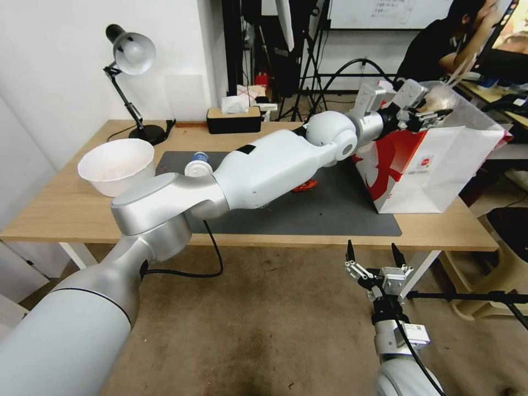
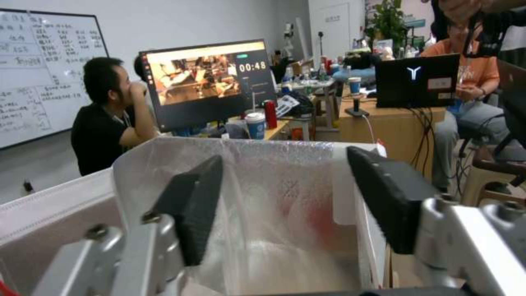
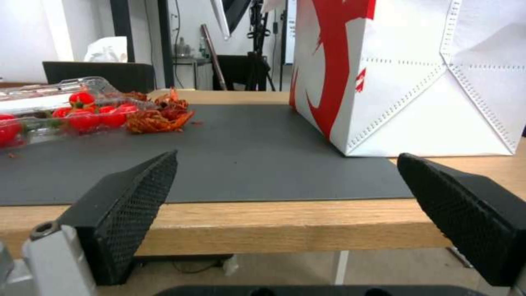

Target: Pick up the trash from the table and place it into the takeout bag.

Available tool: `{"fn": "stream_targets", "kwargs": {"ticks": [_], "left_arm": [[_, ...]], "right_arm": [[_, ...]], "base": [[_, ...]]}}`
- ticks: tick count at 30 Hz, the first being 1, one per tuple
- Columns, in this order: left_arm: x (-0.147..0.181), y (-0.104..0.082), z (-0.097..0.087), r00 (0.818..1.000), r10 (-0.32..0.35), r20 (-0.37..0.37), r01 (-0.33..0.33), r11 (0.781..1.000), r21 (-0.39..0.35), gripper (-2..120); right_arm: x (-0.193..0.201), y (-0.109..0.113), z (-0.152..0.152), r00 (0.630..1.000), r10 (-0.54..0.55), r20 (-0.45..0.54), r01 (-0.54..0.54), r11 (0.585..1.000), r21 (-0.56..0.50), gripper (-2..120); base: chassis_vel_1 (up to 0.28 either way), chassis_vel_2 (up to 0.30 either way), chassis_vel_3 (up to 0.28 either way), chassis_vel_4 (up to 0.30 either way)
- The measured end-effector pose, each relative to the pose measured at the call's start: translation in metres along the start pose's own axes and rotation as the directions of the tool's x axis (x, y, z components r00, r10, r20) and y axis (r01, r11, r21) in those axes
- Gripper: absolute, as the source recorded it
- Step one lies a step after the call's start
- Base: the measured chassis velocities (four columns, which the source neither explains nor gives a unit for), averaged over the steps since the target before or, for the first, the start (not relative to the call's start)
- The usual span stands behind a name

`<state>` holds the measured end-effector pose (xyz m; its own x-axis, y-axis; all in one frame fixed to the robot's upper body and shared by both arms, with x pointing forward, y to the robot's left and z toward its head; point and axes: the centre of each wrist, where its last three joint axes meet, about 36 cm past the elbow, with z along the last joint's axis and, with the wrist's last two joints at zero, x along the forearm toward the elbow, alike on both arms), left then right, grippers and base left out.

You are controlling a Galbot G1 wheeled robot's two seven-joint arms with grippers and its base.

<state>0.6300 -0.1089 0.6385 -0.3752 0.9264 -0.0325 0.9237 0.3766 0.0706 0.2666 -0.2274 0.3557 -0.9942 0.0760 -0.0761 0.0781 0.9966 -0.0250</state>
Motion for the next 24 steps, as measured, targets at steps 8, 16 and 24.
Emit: {"fn": "stream_targets", "kwargs": {"ticks": [8,16,24], "left_arm": [[0.0,-0.001,0.0,1.0,-0.009,0.002,0.009,1.0,0.005,90],[0.003,0.003,-0.014,0.999,-0.029,0.04,0.028,0.999,0.024,100],[0.092,0.048,-0.011,0.987,-0.147,0.058,0.144,0.988,0.052,100]], "right_arm": [[0.001,0.0,-0.002,1.0,0.0,0.004,0.0,1.0,-0.001,100],[0.0,0.0,-0.003,1.0,-0.002,0.008,0.002,1.0,-0.001,100],[-0.007,-0.001,-0.004,1.0,-0.007,0.015,0.007,1.0,0.005,100]], "base": [[0.0,0.0,0.0,0.0],[0.0,0.0,0.0,0.0],[0.0,0.0,0.0,0.0]]}}
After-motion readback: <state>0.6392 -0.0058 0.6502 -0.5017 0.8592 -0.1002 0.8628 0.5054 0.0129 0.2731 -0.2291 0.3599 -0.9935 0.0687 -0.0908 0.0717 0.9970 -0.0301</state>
